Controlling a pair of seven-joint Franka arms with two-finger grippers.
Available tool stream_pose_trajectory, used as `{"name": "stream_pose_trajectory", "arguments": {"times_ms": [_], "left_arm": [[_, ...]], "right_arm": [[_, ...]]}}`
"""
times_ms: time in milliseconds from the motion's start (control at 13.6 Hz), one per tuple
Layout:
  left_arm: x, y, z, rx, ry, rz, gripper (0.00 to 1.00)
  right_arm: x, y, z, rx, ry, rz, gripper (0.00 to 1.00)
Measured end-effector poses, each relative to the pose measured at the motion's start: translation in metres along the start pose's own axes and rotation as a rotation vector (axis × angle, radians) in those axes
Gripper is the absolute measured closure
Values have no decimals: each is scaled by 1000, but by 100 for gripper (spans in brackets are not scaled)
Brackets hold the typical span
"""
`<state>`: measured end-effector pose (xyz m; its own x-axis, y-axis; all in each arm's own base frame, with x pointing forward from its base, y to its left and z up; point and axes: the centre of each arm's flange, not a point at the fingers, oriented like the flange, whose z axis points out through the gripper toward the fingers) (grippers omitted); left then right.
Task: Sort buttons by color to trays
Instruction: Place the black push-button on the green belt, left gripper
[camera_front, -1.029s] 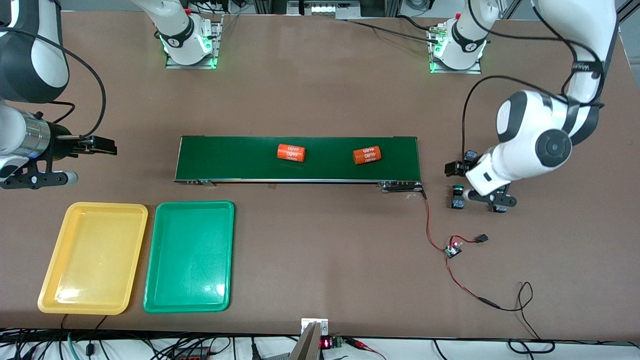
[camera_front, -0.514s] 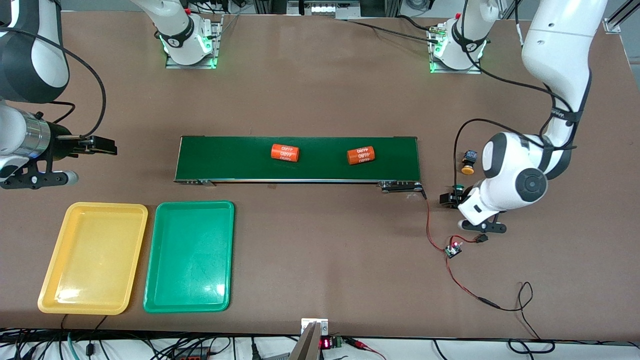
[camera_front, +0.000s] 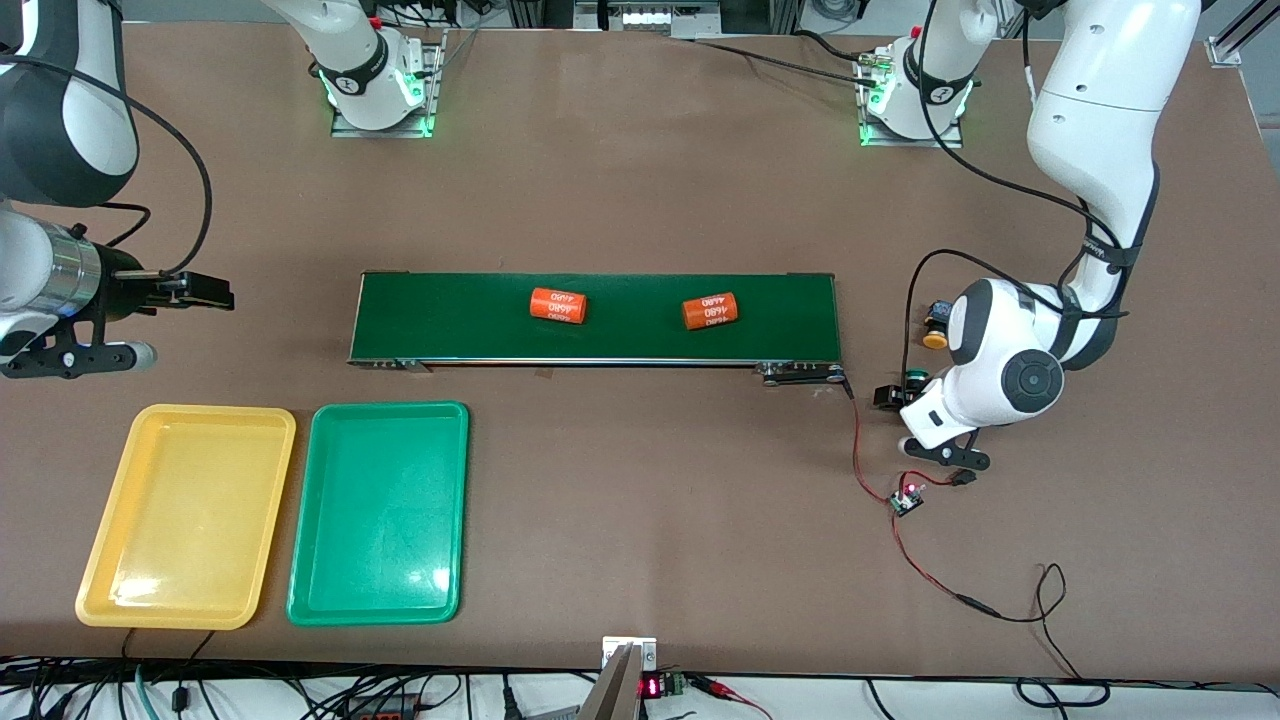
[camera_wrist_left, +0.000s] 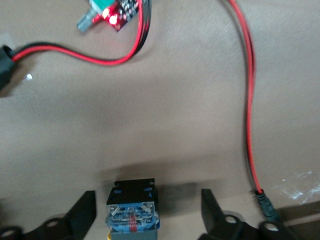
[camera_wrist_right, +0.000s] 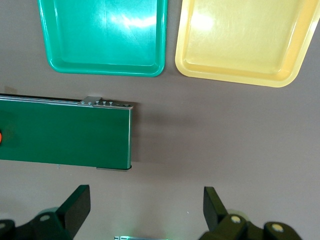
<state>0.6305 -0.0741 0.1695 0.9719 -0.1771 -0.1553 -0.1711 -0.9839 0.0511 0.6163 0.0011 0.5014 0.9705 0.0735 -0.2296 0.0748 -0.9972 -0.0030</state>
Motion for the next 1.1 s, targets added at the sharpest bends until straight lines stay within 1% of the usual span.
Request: {"name": "stream_pose_trajectory", "arguments": {"times_ms": [73, 147, 220, 294, 441, 514, 661, 735, 882, 1102], "left_arm": [[-1, -1, 1, 1, -4, -1, 30], [-1, -1, 1, 1, -8, -1, 40], [-2, -2, 0, 2, -11, -1, 52], [-2, -2, -2, 3, -16, -1, 59], [-1, -2, -14, 3, -17, -2, 59], [0, -1, -27, 3, -17, -1, 59], [-3, 8, -66, 1, -22, -9, 59], [-7, 20, -86, -3, -34, -24, 59], [-17, 65, -112, -13, -72, -64, 59], [-33, 143, -118, -23, -107, -119, 59]], "right_arm": [[0, 1, 0, 0, 0, -1, 0], [0, 2, 0, 0, 0, -4, 0], [0, 4, 0, 1, 0, -4, 0], [0, 5, 0, 1, 0, -4, 0], [0, 6, 0, 1, -1, -5, 0], [0, 6, 0, 1, -1, -5, 0], [-1, 7, 1, 2, -1, -5, 0], [-1, 9, 1, 2, -1, -3, 0], [-1, 12, 1, 3, -2, -1, 0], [-1, 13, 1, 4, -2, -2, 0]]}}
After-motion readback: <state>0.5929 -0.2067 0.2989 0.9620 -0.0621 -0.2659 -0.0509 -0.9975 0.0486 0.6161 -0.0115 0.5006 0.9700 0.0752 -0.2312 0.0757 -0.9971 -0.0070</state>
